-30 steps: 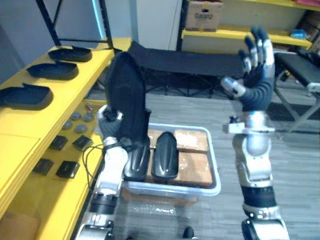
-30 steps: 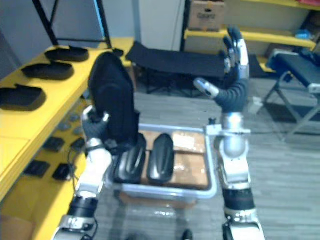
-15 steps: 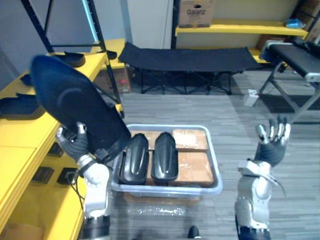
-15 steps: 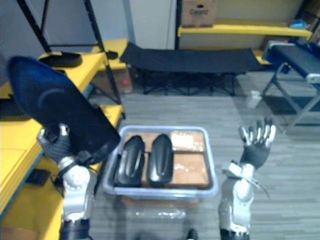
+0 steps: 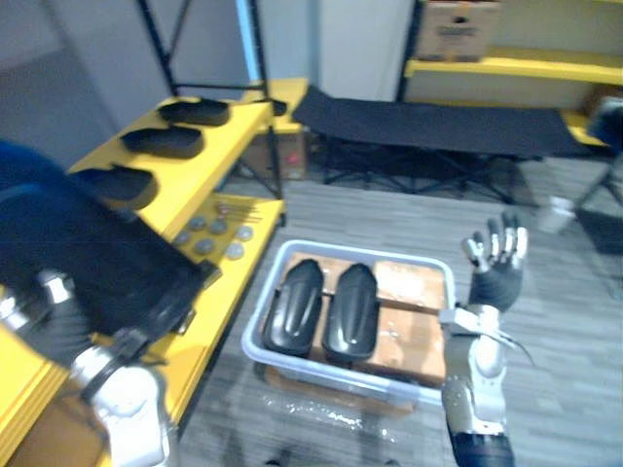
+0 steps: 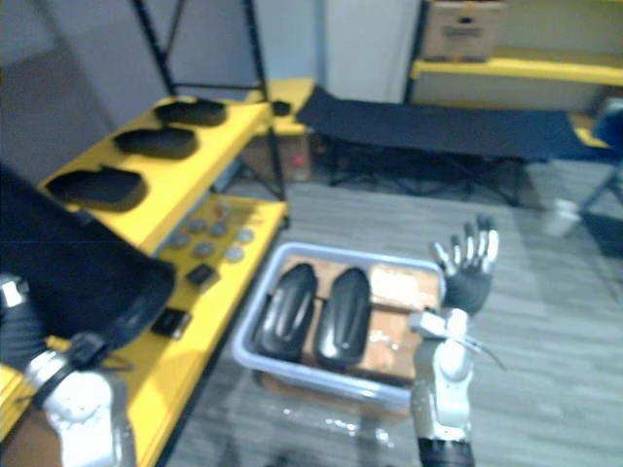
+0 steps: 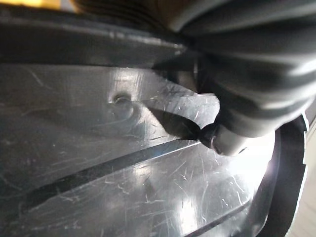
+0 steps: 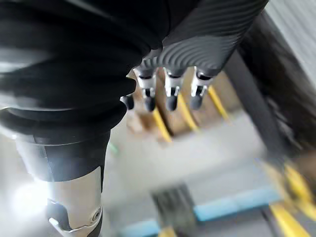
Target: Walk over and take plastic housings, then place them on the shelf
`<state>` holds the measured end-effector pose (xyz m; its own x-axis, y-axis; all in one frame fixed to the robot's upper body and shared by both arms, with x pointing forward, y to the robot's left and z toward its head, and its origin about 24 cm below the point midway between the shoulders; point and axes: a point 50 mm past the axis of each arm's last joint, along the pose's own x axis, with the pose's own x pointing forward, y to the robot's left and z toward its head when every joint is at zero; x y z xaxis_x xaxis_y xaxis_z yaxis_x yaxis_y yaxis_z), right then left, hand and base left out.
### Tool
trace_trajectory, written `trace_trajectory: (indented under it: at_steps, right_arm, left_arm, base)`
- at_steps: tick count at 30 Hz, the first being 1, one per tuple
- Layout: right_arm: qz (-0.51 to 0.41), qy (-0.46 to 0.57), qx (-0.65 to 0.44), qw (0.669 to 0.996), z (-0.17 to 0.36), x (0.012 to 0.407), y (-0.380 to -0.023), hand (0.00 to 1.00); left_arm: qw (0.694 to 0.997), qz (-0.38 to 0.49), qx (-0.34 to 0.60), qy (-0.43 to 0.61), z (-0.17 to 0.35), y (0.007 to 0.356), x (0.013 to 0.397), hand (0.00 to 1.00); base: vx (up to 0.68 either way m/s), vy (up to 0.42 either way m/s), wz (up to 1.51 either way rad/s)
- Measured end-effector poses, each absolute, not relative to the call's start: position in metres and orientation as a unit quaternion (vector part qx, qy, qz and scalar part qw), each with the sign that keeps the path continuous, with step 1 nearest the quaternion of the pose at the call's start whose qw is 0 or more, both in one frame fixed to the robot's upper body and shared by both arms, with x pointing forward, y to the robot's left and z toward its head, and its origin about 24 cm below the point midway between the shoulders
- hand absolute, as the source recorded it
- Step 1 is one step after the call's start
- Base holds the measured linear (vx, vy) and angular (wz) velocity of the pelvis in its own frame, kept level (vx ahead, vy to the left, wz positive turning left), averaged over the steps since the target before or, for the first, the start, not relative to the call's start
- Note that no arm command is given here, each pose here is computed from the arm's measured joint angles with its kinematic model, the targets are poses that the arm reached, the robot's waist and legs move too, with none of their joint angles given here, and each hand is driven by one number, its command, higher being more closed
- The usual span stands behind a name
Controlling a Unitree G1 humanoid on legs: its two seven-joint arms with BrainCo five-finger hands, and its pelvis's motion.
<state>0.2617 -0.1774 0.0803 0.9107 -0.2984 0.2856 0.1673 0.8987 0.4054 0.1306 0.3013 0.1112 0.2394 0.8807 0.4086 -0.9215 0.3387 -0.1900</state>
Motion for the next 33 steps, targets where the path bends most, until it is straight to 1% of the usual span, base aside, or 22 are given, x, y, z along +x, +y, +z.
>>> trace_trajectory:
  at_steps: [4, 6, 8, 10, 12, 14, 15, 19, 27, 30, 31, 32, 33]
  right_arm:
    - [-0.088, -0.137, 0.189, 0.968, 0.069, 0.273, -0.159, 0.00]
    - [-0.061, -0.118, 0.184, 0.974, 0.063, 0.279, -0.143, 0.00]
    - [-0.051, -0.109, 0.179, 0.976, 0.061, 0.282, -0.137, 0.00]
    - [-0.041, -0.107, 0.165, 0.980, 0.061, 0.285, -0.132, 0.00]
    - [-0.035, -0.105, 0.158, 0.981, 0.061, 0.287, -0.129, 0.00]
    - [-0.045, -0.099, 0.153, 0.982, 0.058, 0.285, -0.132, 0.00]
    - [-0.062, -0.095, 0.136, 0.984, 0.055, 0.282, -0.141, 0.00]
    - [-0.091, -0.093, 0.112, 0.985, 0.053, 0.281, -0.155, 0.00]
    - [-0.085, -0.132, 0.097, 0.983, 0.069, 0.281, -0.167, 0.00]
    - [-0.116, -0.131, 0.093, 0.980, 0.064, 0.265, -0.183, 0.00]
    - [-0.133, -0.122, 0.091, 0.979, 0.058, 0.254, -0.192, 0.00]
    - [-0.141, -0.119, 0.088, 0.979, 0.056, 0.249, -0.196, 0.00]
    - [-0.156, -0.111, 0.085, 0.978, 0.051, 0.240, -0.203, 0.00]
  left_arm:
    - [0.757, 0.617, 0.094, -0.194, 0.104, 0.319, 0.096, 1.00]
    - [0.737, 0.642, 0.114, -0.177, 0.100, 0.325, 0.070, 1.00]
    - [0.730, 0.654, 0.114, -0.164, 0.095, 0.325, 0.058, 1.00]
    - [0.726, 0.668, 0.085, -0.139, 0.083, 0.322, 0.044, 1.00]
    - [0.726, 0.674, 0.074, -0.114, 0.073, 0.322, 0.036, 1.00]
    - [0.742, 0.657, 0.070, -0.113, 0.072, 0.321, 0.040, 1.00]
    - [0.756, 0.641, 0.067, -0.115, 0.071, 0.319, 0.046, 1.00]
    - [0.778, 0.616, 0.058, -0.108, 0.069, 0.317, 0.054, 1.00]
    - [0.780, 0.613, 0.026, -0.125, 0.072, 0.319, 0.069, 1.00]
    - [0.802, 0.580, 0.006, -0.143, 0.076, 0.313, 0.090, 1.00]
    - [0.817, 0.556, -0.004, -0.151, 0.077, 0.308, 0.101, 1.00]
    - [0.824, 0.545, -0.008, -0.153, 0.077, 0.304, 0.105, 1.00]
    - [0.837, 0.524, -0.014, -0.155, 0.077, 0.299, 0.112, 1.00]
  base:
    - [0.08, 0.037, 0.84]
    - [0.07, 0.032, 0.85]
    - [0.03, 0.011, 0.45]
    - [0.01, 0.013, 0.41]
    - [0.03, -0.021, 0.48]
    - [0.05, -0.014, 1.25]
    - [0.04, 0.029, 1.19]
    - [0.05, 0.111, 0.51]
    - [-0.03, 0.037, 0.05]
    - [-0.01, -0.057, 0.96]
    - [0.05, -0.029, 1.34]
    - [0.08, 0.116, 1.46]
    - [0.09, 0.236, 1.40]
